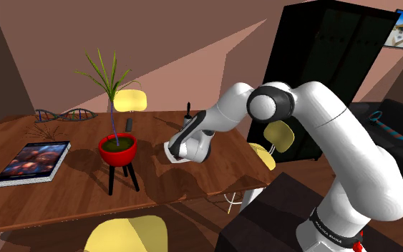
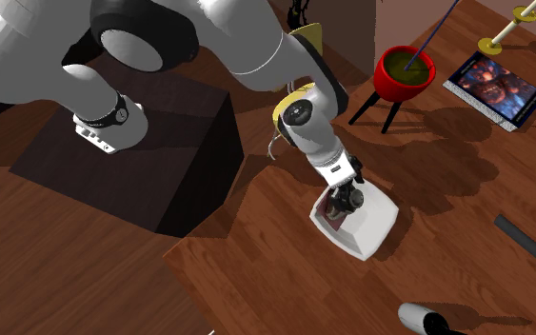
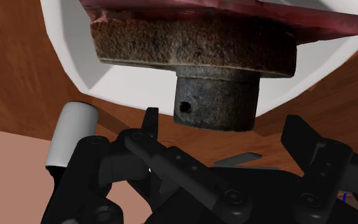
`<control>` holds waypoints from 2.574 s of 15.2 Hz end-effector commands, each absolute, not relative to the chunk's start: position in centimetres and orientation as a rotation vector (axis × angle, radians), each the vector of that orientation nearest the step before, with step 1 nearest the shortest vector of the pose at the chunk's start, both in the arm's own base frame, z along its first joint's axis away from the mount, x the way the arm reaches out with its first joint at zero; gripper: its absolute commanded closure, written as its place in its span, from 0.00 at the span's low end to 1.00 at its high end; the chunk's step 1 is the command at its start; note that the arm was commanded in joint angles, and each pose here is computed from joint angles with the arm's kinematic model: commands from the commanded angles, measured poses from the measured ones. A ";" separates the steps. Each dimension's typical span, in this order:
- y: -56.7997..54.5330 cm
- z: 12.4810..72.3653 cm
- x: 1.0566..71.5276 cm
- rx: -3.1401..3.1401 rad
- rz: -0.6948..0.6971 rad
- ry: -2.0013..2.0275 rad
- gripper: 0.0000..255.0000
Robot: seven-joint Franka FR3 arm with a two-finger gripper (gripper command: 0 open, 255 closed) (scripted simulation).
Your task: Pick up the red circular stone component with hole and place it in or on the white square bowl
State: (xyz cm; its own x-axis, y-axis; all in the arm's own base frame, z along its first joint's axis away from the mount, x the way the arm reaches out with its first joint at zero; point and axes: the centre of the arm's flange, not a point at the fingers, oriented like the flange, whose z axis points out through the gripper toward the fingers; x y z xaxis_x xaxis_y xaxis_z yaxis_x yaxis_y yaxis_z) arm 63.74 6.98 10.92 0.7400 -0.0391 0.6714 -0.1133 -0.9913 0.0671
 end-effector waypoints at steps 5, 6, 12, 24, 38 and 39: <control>6.8 10.0 64.6 2.827 1.102 -0.121 0.00; 6.8 10.0 64.6 2.827 1.102 -0.121 0.00; 6.8 10.0 64.6 2.827 1.102 -0.121 1.00; 6.8 12.2 64.6 2.827 1.102 -0.121 1.00; 6.8 19.5 64.6 2.827 1.102 -0.121 1.00; 6.8 20.1 64.6 2.827 1.102 -0.121 1.00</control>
State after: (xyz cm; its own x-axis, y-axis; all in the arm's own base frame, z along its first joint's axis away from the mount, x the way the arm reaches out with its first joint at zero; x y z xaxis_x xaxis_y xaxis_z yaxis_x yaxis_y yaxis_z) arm 64.67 6.86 19.56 0.7349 -0.0354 0.6772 -0.1116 -0.9913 0.0693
